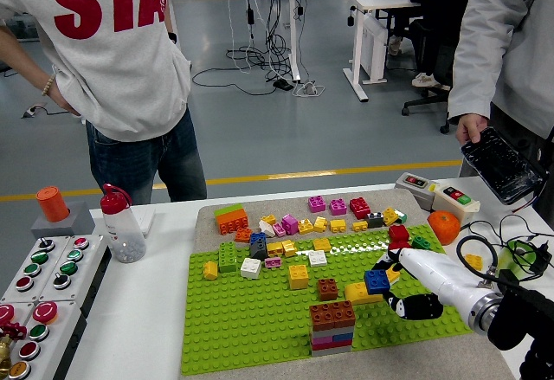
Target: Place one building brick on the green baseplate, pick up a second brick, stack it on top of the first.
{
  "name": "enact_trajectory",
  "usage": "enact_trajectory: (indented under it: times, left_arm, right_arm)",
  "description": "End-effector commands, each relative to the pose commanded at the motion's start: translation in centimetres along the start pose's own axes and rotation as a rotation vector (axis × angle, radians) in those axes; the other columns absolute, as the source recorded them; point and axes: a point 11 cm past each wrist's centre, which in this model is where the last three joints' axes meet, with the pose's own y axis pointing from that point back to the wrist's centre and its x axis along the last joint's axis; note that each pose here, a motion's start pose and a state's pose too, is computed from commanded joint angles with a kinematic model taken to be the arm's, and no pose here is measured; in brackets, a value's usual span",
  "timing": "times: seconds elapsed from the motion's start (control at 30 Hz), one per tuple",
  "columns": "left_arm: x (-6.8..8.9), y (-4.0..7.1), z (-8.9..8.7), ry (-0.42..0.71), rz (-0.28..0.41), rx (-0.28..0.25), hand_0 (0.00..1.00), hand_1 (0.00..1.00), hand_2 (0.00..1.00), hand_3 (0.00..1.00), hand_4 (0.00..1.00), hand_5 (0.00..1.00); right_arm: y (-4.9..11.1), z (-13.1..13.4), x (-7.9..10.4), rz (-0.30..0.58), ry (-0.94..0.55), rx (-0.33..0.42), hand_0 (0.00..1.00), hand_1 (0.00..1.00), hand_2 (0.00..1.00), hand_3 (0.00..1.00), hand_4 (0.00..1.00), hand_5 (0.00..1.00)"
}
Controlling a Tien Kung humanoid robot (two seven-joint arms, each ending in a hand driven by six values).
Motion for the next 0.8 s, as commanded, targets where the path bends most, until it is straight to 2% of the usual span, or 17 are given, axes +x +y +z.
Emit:
enact_trajectory:
  times: [0.2,0.37,0.8]
  left_arm:
    - [0.0,0.0,-0.3,-0.004,0.001,0.005,0.662,0.681,0.699,0.577,0.301,0.998]
    - [0.0,0.0,-0.5,-0.007,0.001,0.009,0.662,0.682,0.699,0.576,0.301,0.998]
    - [0.1,0.0,-0.4,-0.001,0.002,0.007,0.662,0.683,0.698,0.575,0.300,0.998]
  right_arm:
    - [-0.7,2.4,-0.6,-0.004,0.003,-0.065,0.898,0.763,0.756,0.575,0.469,0.170]
    - [-0.8,2.8,-0.7,-0.003,0.001,-0.076,0.898,0.763,0.758,0.575,0.469,0.173]
    - [1.1,-1.5,2.1,0.039,-0.062,0.065,0.894,0.761,0.758,0.574,0.469,0.174]
